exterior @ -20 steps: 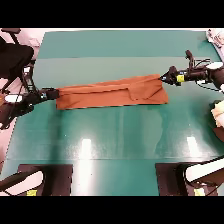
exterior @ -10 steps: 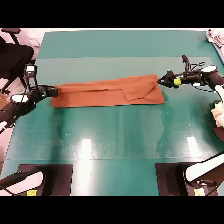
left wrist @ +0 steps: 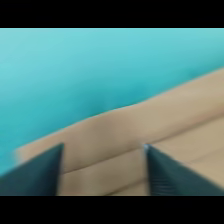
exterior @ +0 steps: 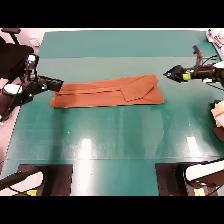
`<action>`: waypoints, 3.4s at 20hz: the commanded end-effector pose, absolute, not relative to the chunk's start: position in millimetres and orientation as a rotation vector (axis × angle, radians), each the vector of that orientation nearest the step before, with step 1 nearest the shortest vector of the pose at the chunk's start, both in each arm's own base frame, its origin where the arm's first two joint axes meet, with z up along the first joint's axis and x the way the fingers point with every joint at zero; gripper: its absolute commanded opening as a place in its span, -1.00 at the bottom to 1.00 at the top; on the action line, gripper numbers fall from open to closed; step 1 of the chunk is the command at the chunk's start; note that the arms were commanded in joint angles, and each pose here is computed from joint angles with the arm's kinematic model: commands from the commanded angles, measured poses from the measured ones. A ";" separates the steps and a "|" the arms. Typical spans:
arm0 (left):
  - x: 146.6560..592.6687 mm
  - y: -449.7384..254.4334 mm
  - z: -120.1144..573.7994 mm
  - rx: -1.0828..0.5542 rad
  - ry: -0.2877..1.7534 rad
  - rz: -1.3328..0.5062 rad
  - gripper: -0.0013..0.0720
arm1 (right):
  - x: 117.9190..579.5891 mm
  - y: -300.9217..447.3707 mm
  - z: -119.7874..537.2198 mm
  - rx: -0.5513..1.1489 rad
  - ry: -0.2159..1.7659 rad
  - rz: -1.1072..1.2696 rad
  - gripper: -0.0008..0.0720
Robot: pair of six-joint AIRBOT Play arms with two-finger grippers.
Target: Fold the shirts.
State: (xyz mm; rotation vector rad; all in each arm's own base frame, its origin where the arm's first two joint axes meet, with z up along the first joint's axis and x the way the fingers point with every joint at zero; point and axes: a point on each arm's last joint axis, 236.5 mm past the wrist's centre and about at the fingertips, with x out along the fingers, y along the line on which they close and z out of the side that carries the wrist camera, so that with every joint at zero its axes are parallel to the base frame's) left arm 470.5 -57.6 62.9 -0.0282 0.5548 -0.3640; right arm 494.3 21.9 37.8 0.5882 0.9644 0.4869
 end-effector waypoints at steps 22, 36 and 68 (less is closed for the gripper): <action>420.2 -236.1 -83.1 -0.207 1.057 -0.470 -0.92 | 464.6 39.5 -37.8 0.510 1.170 0.630 1.00; 432.0 -240.9 -64.8 -0.176 1.023 -0.496 -0.92 | 506.9 114.5 -60.2 0.552 1.240 0.799 0.97; 384.2 -368.5 -68.6 0.007 0.988 -0.758 -0.91 | 431.4 241.7 201.9 0.515 0.901 1.158 -0.92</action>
